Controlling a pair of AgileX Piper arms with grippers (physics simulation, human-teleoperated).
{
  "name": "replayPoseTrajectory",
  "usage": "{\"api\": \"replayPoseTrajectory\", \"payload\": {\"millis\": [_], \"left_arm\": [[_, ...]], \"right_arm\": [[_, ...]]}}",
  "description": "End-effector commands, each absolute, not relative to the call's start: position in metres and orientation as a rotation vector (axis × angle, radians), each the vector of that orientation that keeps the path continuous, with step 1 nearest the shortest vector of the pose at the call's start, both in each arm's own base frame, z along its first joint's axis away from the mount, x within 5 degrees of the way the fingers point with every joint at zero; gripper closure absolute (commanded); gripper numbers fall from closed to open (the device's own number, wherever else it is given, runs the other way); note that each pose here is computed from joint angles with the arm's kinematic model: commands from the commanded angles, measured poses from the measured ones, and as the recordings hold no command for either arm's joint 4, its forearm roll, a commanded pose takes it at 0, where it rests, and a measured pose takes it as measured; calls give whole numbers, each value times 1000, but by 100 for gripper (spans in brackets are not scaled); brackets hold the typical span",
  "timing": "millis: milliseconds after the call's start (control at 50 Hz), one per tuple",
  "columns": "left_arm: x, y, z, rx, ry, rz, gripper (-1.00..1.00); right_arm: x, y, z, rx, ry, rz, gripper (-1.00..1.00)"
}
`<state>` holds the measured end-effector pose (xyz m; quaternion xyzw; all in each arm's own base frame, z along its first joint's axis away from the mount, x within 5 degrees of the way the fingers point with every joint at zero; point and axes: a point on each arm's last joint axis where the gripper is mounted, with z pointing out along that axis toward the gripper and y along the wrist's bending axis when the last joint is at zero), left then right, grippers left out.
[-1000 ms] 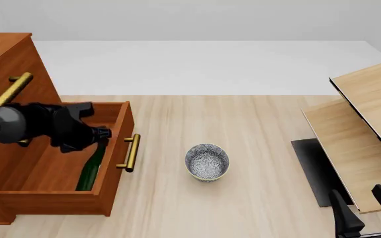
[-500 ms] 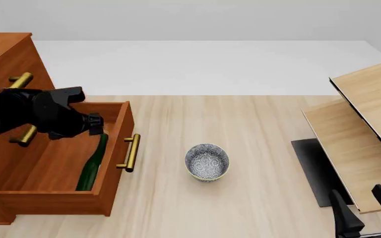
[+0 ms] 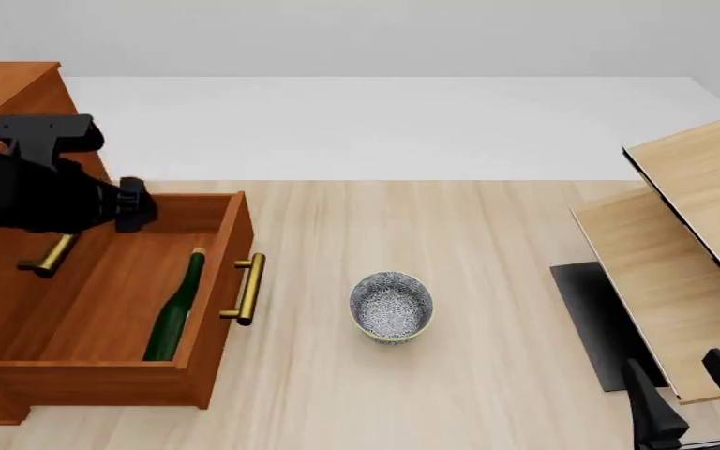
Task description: Put the wine bottle in the bottom drawer of the cabinet.
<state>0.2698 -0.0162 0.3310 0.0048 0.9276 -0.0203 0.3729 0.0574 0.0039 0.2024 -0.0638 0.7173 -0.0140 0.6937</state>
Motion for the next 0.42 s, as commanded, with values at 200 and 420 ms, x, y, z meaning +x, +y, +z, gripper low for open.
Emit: {"api": "replayPoseTrajectory", "payload": {"millis": [200,420], "left_arm": [[142,-8,400,90,2182,-15,-100],[59,-5,432,125,2084,-31,-100]], "right_arm": [[58,4,203,-145,1601,-33,-100],[60,4,204,-147,1594,-37,-100]]}}
